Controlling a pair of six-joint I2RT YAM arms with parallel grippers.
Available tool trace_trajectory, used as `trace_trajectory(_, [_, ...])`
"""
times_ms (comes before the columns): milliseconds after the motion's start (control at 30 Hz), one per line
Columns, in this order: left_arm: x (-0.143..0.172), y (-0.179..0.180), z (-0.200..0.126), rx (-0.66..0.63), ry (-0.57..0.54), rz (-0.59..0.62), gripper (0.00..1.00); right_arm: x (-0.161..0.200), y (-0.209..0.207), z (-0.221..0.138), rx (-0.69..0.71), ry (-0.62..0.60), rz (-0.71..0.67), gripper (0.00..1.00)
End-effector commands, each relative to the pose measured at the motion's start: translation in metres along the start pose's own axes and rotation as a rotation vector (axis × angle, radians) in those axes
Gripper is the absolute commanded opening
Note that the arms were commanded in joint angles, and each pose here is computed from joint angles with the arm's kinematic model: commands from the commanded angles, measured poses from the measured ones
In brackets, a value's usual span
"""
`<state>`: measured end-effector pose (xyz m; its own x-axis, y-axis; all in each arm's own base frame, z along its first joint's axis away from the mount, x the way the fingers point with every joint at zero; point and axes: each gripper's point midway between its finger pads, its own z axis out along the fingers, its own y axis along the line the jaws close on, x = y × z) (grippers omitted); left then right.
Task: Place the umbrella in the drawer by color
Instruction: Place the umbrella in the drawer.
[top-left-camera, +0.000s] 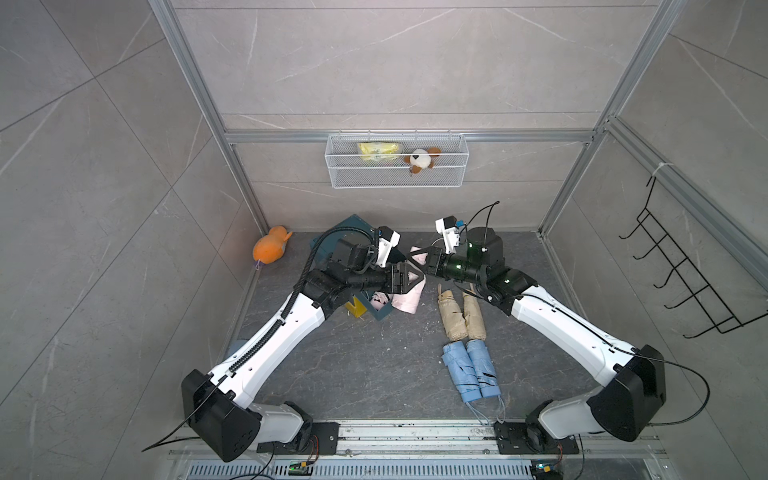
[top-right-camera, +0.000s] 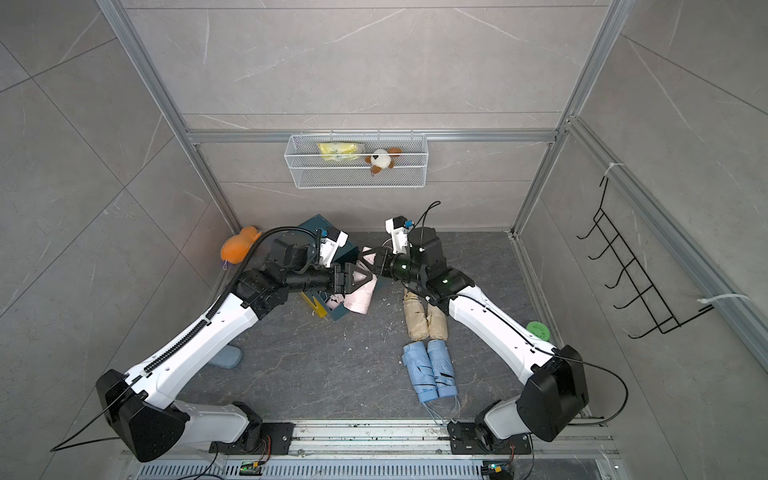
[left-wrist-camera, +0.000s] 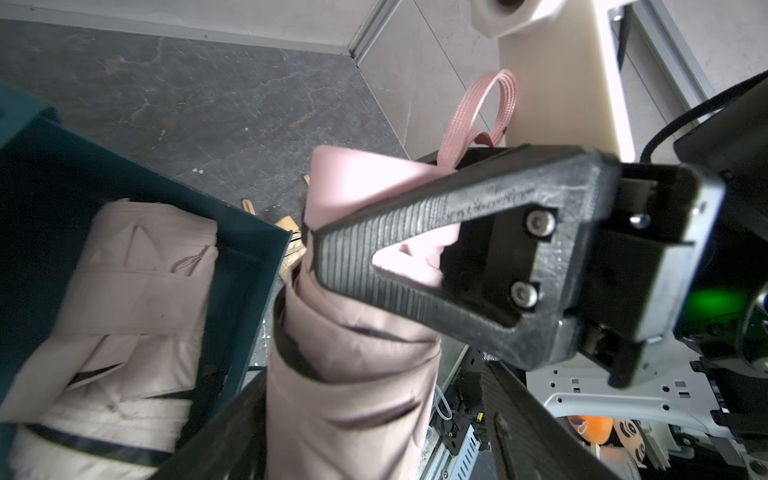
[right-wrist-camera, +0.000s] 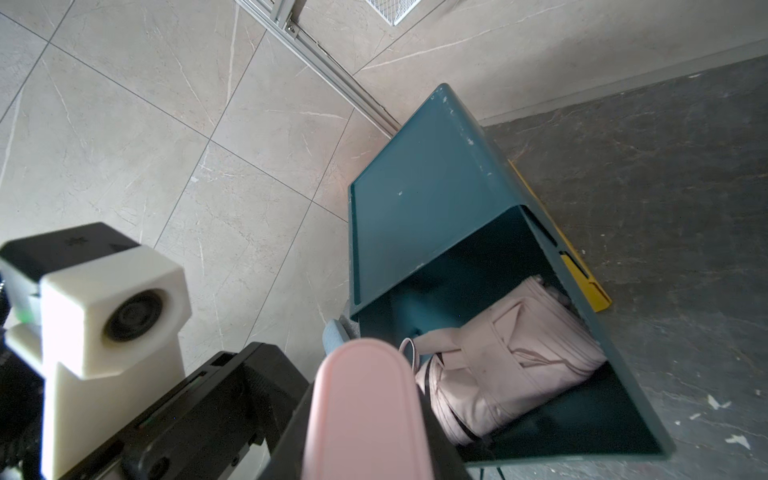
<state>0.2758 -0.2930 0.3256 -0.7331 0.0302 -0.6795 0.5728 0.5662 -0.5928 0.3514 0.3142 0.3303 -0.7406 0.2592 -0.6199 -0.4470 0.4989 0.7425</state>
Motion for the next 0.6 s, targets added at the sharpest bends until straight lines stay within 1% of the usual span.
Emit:
trace_trajectory(0, [-0.02,-0.025,-0.05,-0.015,-0.11,0.05,0.78,-0.038,0.017,-0.001,-0.041,-0.119,-0.008,0.2])
trace_trajectory(100, [-0.01,-0.011,-0.067,-0.119,-0.11,0.043,0.79,-0.048,0.016,0.002,-0.051,-0.166,-0.002,0.2])
trace_trajectory(200, [0.003,0.0,-0.08,-0.185,-0.095,0.034,0.8,-0.057,0.015,0.007,-0.065,-0.218,0.006,0.2])
trace_trajectory(367, [0.03,0.014,-0.083,-0.225,-0.036,-0.001,0.8,-0.065,0.008,0.018,-0.101,-0.274,0.047,0.19])
trace_trajectory(567, [0.054,0.03,-0.08,-0.259,0.004,-0.035,0.8,-0.06,0.001,0.035,-0.125,-0.315,0.096,0.18])
